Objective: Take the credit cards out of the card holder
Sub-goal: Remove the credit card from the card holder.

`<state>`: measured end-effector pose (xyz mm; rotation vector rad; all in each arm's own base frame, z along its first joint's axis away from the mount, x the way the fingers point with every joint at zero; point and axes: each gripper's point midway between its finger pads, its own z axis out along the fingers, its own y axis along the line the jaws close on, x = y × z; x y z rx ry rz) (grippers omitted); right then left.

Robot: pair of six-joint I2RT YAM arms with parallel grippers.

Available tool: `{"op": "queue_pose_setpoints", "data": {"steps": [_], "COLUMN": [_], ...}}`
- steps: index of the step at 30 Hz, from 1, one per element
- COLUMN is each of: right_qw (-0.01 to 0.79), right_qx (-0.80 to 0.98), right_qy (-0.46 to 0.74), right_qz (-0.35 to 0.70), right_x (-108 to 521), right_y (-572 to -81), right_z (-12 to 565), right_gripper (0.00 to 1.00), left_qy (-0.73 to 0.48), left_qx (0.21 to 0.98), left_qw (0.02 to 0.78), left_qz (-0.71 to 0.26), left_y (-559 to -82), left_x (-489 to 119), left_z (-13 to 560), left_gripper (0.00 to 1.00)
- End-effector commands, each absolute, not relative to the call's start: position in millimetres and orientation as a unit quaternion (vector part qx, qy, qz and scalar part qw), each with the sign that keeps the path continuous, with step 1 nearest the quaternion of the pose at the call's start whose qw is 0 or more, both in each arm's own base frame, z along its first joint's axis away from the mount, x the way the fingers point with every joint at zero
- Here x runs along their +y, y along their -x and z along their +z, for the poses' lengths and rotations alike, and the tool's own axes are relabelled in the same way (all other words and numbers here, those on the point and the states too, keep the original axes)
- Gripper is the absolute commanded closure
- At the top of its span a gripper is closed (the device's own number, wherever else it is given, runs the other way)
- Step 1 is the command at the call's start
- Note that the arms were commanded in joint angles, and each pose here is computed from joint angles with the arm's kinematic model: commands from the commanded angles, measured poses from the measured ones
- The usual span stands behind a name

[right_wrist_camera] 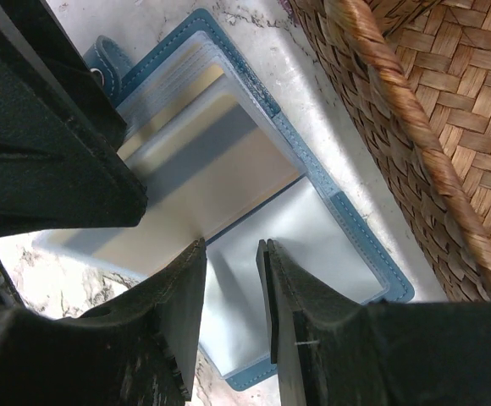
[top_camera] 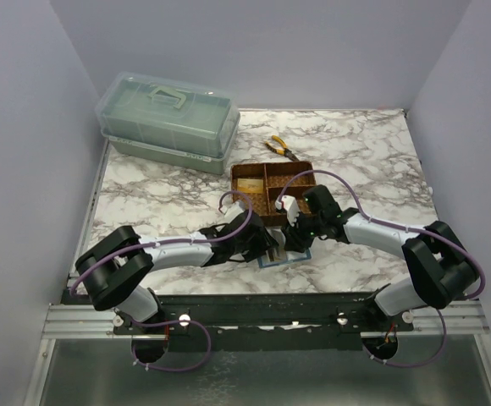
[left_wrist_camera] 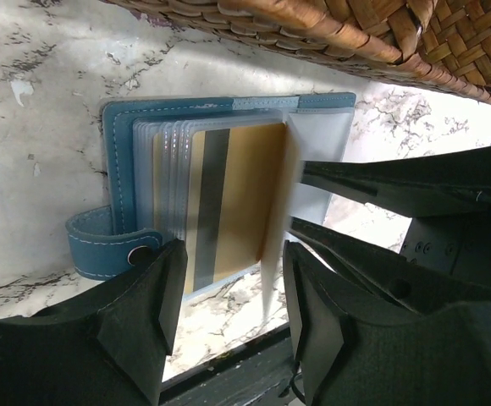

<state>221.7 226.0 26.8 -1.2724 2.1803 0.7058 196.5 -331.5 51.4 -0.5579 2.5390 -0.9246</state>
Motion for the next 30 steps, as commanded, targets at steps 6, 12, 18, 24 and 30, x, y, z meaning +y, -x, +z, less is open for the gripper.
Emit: {"op": "queue_pose_setpoints", "data": {"steps": [6,12,18,24,30], "right_qw": [0.25,0.249,0.249,0.249,0.25], "right_qx": [0.807,0.808,0.807,0.806,0.806], "right_qy": [0.47,0.47,0.47,0.472,0.472], "right_qz": [0.255,0.254,0.255,0.256,0.256], "right_x": [224,224,224,225,224], "right_y": [-224,-224,-224,-224,-224], "right_z": [25,25,26,26,26], "right_gripper": [0.61,0.61,0.61,0.61,0.61], "left_qy": [0.183,0.191,0.192,0.175,0.174], "left_qx": [0.91,0.907,0.895,0.882,0.884], "left_qw": [0.193,0.203,0.216,0.228,0.217], "left_qz": [-0.318,-0.315,-0.34,-0.373,-0.377], "left_y": [-196,-198,-200,-202,-201], "left_x": [-332,-325,-328,-335,-340], "left_z": [51,51,58,72,66], "left_gripper": [0.45,0.49,0.49,0.47,0.48]}}
